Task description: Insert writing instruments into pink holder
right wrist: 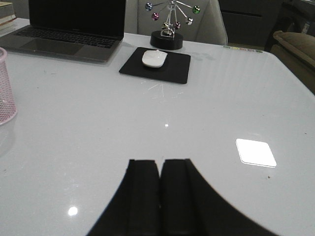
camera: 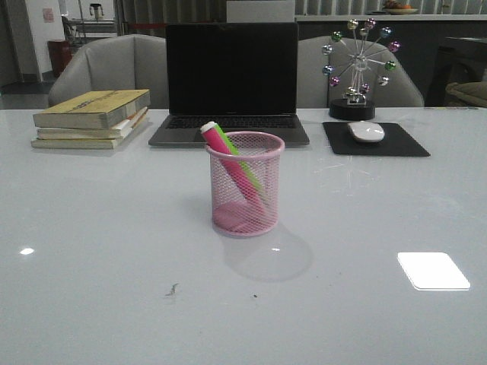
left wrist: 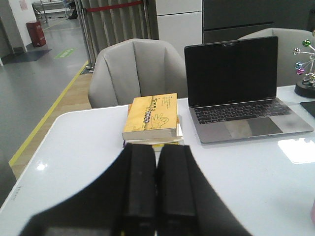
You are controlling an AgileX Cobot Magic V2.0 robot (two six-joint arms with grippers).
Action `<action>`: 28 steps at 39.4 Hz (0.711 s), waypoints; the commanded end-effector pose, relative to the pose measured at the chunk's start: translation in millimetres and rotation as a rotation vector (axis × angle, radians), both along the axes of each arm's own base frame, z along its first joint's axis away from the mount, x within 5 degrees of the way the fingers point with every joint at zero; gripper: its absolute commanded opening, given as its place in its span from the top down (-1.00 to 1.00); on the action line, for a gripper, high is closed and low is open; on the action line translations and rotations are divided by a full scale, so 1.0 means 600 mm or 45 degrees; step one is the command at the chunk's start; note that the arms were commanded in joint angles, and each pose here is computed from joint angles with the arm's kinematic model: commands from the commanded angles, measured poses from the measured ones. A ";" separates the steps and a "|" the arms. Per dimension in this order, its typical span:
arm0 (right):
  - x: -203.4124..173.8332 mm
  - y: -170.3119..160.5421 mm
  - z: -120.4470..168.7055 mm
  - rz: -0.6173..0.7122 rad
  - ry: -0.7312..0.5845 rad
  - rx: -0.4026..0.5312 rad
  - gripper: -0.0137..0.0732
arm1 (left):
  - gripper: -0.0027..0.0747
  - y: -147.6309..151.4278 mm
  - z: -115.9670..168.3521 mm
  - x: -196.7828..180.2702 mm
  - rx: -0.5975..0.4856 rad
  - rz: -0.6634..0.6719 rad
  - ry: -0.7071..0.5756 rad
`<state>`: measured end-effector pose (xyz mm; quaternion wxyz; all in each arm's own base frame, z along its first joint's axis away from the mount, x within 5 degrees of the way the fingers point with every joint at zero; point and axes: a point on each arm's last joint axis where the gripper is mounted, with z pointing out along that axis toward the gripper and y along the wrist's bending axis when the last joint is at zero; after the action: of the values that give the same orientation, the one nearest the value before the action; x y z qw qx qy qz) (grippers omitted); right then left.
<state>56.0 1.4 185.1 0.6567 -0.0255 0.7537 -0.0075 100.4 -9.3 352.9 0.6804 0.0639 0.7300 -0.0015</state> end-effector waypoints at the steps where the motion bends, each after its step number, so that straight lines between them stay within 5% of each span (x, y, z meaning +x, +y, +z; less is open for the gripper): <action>1: -0.001 -0.001 0.013 -0.004 -0.128 -0.019 0.57 | 0.69 0.001 0.012 -0.021 -0.007 -0.010 -0.164; 28: -0.001 -0.001 0.013 -0.004 -0.128 -0.019 0.57 | 0.69 0.008 -0.131 -0.107 -0.065 -0.035 -0.462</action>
<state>56.0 1.4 185.1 0.6567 -0.0255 0.7537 -0.0075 41.6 -3.7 266.2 0.7653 0.0650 0.6404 -0.0013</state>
